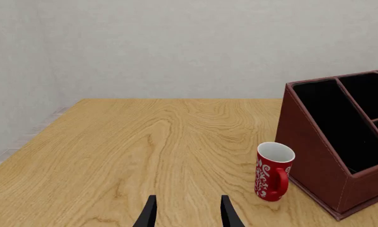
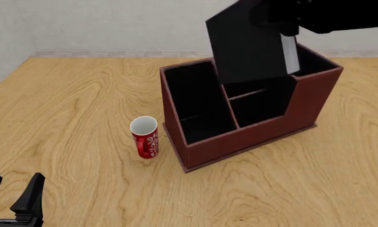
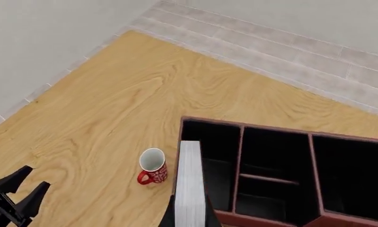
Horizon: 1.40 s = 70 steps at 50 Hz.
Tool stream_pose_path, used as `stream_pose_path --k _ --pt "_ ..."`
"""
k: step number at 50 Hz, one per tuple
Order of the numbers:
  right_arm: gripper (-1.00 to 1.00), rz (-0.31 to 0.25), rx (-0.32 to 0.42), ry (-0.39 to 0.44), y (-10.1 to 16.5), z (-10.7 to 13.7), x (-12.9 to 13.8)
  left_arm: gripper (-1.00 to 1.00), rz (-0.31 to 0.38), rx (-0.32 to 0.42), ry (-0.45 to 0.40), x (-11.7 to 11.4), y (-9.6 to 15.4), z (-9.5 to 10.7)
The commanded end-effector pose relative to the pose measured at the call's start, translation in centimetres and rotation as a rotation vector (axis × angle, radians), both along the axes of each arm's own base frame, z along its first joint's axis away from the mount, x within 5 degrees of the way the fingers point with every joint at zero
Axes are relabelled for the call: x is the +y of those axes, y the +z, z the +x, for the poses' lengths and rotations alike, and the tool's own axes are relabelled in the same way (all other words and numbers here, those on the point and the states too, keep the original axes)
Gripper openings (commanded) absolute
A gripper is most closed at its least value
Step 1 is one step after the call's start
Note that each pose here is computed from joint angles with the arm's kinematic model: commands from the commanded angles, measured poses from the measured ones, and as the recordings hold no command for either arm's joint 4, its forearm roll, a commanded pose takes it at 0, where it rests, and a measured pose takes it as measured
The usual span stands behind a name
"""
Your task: Pick up the book and place it in the left compartment of the caddy.
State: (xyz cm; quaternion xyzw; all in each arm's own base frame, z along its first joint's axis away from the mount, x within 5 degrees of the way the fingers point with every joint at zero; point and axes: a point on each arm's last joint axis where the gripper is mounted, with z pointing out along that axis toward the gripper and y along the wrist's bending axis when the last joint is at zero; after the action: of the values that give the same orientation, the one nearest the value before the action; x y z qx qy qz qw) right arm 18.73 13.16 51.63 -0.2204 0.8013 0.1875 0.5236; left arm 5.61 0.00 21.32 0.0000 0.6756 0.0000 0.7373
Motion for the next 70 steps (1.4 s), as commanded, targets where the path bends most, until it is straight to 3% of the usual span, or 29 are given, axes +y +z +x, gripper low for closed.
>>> stream_pose_path --k 1,27,70 --pt "-1.00 0.037 0.010 -0.065 -0.7 1.4 -0.4 1.00 0.000 0.000 0.000 0.0 0.0 0.0" --pt "-1.00 -0.018 0.099 -0.068 -6.7 5.4 2.1 1.00 0.000 0.000 0.000 0.0 0.0 0.0" --pt "-1.00 -0.071 0.168 -0.106 -13.4 11.3 4.1 1.00 0.000 0.000 0.000 0.0 0.0 0.0"
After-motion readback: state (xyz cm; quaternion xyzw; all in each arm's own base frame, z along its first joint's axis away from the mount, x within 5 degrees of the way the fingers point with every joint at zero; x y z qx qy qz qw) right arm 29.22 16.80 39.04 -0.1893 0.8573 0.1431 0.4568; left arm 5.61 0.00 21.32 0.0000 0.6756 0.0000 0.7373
